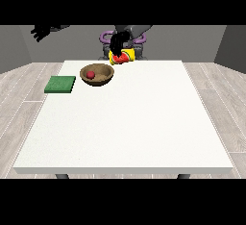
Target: Pick the cup and pour the ball into the bowl, then pick the bowl and place it on the pad
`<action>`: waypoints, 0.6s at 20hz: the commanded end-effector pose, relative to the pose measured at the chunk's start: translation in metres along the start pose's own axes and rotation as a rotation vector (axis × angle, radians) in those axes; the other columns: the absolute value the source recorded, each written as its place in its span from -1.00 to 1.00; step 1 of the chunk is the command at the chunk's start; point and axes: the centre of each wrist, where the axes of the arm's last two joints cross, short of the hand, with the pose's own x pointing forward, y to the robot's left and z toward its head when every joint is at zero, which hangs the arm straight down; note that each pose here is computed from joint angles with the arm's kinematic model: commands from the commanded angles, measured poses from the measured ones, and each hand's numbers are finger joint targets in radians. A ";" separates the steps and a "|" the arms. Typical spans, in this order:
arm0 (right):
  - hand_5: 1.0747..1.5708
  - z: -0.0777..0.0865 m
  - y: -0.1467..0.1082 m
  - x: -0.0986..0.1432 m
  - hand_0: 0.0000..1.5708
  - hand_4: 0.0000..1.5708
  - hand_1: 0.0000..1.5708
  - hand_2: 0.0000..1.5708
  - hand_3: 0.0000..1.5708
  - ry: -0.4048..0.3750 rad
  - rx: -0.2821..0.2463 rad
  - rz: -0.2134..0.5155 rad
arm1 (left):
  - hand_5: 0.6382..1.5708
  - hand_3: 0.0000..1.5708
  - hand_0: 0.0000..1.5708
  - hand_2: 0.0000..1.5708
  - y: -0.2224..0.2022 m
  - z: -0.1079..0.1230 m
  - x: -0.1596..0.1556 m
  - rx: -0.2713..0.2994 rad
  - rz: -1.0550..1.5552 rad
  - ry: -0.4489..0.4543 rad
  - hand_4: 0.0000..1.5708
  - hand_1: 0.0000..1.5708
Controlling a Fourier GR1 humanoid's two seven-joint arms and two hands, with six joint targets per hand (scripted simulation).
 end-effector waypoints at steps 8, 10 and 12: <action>1.00 0.000 0.008 -0.004 -1.00 -0.39 -1.00 -1.00 -0.66 0.013 0.039 -0.028 | 0.87 1.00 0.93 1.00 -0.018 0.000 -0.014 -0.083 -0.555 -0.176 0.61 0.93; 1.00 -0.002 0.011 -0.013 -1.00 -0.40 -1.00 -1.00 -0.61 -0.003 -0.024 -0.033 | 0.87 1.00 0.93 1.00 -0.001 -0.003 0.006 -0.049 -0.543 -0.231 0.60 0.93; 1.00 0.002 -0.002 -0.005 -1.00 -0.40 -1.00 -1.00 -0.63 0.007 -0.003 -0.022 | 0.86 1.00 0.93 1.00 -0.007 0.006 0.016 -0.066 -0.537 -0.210 0.61 0.93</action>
